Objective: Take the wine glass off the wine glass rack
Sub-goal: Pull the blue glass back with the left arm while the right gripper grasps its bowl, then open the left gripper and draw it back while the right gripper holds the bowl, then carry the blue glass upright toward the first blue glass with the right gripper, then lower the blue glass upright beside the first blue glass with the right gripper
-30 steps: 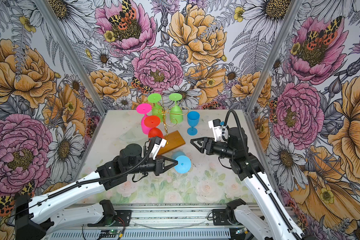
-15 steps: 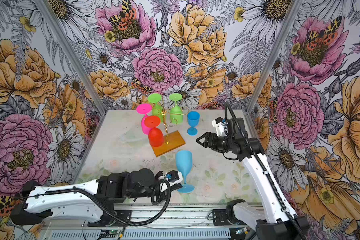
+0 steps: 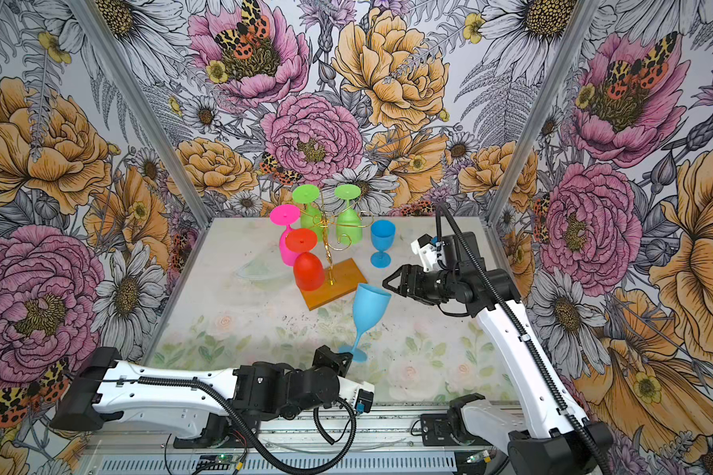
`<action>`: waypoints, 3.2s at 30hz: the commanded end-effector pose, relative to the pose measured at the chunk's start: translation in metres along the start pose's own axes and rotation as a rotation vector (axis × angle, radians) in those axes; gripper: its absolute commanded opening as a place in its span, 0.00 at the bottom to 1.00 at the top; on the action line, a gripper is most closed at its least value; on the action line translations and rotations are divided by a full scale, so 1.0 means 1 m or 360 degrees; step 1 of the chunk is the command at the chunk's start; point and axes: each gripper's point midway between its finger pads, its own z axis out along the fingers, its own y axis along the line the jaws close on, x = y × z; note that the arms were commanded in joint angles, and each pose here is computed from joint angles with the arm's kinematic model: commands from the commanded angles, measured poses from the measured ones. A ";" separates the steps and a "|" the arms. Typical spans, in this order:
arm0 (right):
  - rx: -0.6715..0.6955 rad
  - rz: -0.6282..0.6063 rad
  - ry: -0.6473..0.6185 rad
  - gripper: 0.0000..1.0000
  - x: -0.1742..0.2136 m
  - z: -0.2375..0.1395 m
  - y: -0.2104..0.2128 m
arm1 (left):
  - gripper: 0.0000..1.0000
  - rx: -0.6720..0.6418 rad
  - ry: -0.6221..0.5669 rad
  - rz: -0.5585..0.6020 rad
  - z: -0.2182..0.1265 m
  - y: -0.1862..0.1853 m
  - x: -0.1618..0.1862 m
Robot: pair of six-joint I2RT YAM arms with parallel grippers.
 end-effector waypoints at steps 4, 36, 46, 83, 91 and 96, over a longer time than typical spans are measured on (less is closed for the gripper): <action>-0.0036 -0.0002 0.0070 0.63 0.010 0.007 0.001 | 0.00 -0.0370 0.0163 0.0332 0.002 0.030 0.013; 0.0001 -0.0087 0.0157 0.07 0.020 0.022 -0.007 | 0.09 -0.0537 0.0407 0.0602 0.017 0.022 0.051; 0.0181 -0.0244 0.0001 0.00 -0.016 0.014 -0.021 | 0.79 -0.0455 0.0187 -0.0131 -0.001 0.035 0.012; 0.1280 -0.0143 -0.0211 0.00 -0.224 0.039 -0.204 | 0.98 -0.0449 -0.0128 -0.2524 -0.087 0.069 0.150; 0.1260 -0.0132 -0.0149 0.00 -0.236 0.054 -0.211 | 0.98 -0.0452 -0.0100 -0.2466 -0.084 0.085 0.144; 0.1273 -0.0123 -0.0086 0.00 -0.235 0.064 -0.220 | 0.99 -0.0446 -0.0118 -0.2467 -0.085 0.090 0.142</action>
